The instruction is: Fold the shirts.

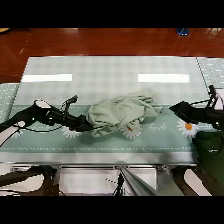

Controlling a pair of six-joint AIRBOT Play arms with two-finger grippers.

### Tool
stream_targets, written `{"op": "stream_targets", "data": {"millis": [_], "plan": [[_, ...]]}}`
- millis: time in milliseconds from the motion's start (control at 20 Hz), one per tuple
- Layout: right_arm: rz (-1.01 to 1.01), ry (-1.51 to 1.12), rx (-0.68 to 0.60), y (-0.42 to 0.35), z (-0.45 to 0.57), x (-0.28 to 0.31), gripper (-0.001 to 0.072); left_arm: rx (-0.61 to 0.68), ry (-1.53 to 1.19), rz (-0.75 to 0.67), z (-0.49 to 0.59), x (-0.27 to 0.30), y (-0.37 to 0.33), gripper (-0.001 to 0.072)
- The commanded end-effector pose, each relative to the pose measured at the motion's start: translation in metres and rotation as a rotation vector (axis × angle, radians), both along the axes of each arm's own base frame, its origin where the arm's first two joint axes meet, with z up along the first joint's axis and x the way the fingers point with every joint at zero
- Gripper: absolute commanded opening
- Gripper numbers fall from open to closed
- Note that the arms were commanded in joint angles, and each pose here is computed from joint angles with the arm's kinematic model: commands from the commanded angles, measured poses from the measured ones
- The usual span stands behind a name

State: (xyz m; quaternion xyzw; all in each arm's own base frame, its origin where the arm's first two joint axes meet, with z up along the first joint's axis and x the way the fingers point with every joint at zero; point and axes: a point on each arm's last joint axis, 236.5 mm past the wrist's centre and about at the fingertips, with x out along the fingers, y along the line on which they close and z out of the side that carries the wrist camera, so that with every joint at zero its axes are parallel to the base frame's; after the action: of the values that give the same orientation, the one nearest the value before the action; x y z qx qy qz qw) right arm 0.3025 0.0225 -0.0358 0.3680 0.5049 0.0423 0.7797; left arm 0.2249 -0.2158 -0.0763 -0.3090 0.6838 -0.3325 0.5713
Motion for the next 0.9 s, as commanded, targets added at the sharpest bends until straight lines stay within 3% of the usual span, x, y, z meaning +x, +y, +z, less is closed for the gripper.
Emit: {"op": "stream_targets", "data": {"millis": [0, 400, 650, 750, 800, 850], "plan": [[-0.019, 0.042, 0.111, 0.016, -0.021, -0.001, 0.0552, -0.011, -0.019, -0.009, 0.007, 0.0, -0.001, 0.0081], [-0.024, 0.081, 0.229, 0.03, -0.048, 0.009, 0.0535, -0.011, -0.025, -0.008, 0.009, 0.0, -0.001, 0.0081], [0.005, 0.038, 0.131, 0.059, -0.06, 0.028, 0.0533, -0.011, -0.026, -0.008, 0.009, 0.0, -0.001, 0.0081], [-0.021, 0.019, 0.09, 0.064, -0.063, 0.036, 0.0429, -0.011, -0.026, -0.008, 0.009, 0.0, -0.001, 0.0081], [-0.04, 0.01, 0.08, 0.065, -0.063, 0.041, 0.031, -0.011, -0.026, -0.008, 0.009, 0.0, -0.001, 0.0081], [-0.054, 0.003, 0.087, 0.067, -0.062, 0.043, 0.0144, -0.012, -0.027, -0.008, 0.009, 0.001, -0.001, 0.0081]]}}
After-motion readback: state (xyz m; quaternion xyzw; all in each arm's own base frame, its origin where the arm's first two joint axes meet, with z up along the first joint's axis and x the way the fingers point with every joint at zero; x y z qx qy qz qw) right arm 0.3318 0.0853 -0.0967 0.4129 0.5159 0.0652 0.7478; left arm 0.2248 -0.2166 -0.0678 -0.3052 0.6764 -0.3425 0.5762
